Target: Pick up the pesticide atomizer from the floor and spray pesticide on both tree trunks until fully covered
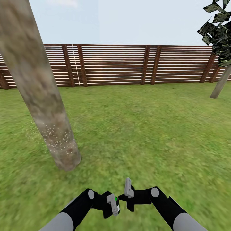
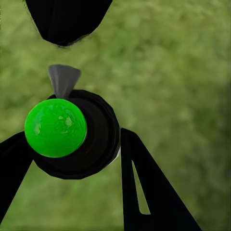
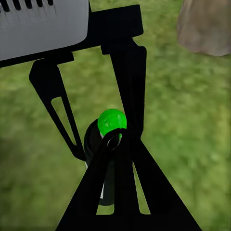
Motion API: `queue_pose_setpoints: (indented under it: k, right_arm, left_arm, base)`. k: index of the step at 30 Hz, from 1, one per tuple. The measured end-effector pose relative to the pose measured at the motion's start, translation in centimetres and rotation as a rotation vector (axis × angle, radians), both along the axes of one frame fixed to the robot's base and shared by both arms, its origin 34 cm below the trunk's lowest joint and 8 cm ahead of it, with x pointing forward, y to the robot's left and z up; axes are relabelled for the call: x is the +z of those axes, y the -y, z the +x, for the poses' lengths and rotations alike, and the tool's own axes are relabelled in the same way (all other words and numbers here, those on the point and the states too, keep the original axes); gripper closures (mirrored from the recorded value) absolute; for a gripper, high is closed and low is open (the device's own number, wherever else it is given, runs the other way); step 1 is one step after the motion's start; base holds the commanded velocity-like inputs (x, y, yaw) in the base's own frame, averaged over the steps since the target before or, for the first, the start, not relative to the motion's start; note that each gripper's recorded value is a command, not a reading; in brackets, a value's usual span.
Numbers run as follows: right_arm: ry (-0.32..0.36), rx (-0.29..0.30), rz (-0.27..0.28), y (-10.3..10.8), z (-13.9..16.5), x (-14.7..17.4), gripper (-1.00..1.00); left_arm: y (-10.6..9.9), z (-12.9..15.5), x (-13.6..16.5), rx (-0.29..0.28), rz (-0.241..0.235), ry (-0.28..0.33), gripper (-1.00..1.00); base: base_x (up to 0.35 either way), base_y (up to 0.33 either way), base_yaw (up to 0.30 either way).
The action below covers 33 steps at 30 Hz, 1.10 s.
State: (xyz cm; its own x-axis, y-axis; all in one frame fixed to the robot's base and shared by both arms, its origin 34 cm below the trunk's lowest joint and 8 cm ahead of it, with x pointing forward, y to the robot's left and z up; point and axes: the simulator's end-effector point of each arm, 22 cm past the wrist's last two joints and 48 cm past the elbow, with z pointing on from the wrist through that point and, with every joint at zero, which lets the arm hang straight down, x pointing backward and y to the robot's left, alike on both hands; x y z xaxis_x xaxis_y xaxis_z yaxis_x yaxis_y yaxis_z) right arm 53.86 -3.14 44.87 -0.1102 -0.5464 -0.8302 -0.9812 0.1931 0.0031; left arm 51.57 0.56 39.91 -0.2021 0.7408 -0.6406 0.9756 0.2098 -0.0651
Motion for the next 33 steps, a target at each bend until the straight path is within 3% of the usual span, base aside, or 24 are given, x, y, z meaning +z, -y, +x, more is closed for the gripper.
queue_pose_setpoints:
  k: [27,31,33]
  right_arm:
    - [0.000,-0.001,0.000,0.0,0.0,0.0,1.00]
    - [-0.001,0.000,-0.002,0.0,0.0,-0.1,1.00]
    - [-0.002,0.001,-0.002,0.0,-0.1,-0.1,1.00]
  left_arm:
    - [0.8,-0.1,0.3,-0.001,-0.013,0.000,1.00]
    - [-0.8,-0.8,-0.9,-0.001,0.020,-0.016,1.00]
    - [-4.8,-0.7,-2.3,0.017,0.075,-0.022,1.00]
  base:
    - [0.000,0.000,0.000]
    - [0.000,0.000,0.000]
    - [0.000,0.000,0.000]
